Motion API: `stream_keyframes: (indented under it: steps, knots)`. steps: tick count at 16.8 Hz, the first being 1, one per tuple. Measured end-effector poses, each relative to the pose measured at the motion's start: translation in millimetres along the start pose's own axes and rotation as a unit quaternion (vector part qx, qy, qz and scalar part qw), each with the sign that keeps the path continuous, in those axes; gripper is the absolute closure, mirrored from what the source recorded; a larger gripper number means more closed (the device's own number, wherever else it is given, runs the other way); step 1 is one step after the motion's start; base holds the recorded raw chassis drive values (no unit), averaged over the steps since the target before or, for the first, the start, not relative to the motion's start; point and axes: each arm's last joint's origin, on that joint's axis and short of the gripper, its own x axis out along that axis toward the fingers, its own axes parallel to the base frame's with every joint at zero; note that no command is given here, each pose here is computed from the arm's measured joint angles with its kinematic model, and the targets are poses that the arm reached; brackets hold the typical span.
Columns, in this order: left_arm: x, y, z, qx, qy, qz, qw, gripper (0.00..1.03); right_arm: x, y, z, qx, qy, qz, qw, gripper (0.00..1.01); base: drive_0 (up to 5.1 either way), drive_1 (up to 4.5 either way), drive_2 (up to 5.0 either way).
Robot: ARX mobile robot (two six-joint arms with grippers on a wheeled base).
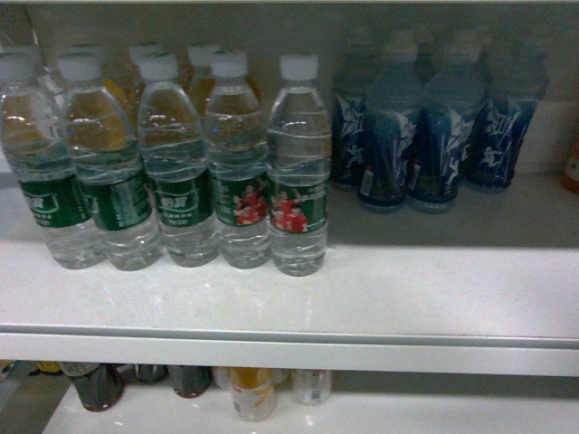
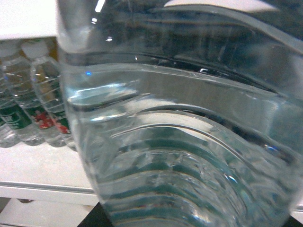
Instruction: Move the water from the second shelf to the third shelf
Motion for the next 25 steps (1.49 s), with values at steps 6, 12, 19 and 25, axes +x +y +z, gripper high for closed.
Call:
stream_keyframes:
  steps: [6, 12, 19, 25]
  knots:
    - [0.0, 0.0, 0.1, 0.0, -0.001, 0.0, 1.0, 0.05, 0.0, 0.1, 0.3, -0.001, -0.002, 0.001, 1.0, 0.61, -4.8, 2.67, 2.7]
    - [0.0, 0.1, 0.0, 0.0, 0.0, 0.002, 1.0, 0.05, -0.1, 1.2, 0.7, -0.001, -0.004, 0.014, 0.9999, 0.61, -4.8, 2.67, 2.7]
    - [0.0, -0.1, 0.1, 0.0, -0.001, 0.0, 1.0, 0.05, 0.0, 0.1, -0.1, 0.0, 0.0, 0.0, 1.0, 0.61, -4.8, 2.67, 2.7]
    - [0.0, -0.1, 0.1, 0.0, 0.0, 0.0, 1.0, 0.05, 0.0, 0.1, 0.2, 0.0, -0.001, 0.0, 1.0, 0.61, -4.8, 2.67, 2.7]
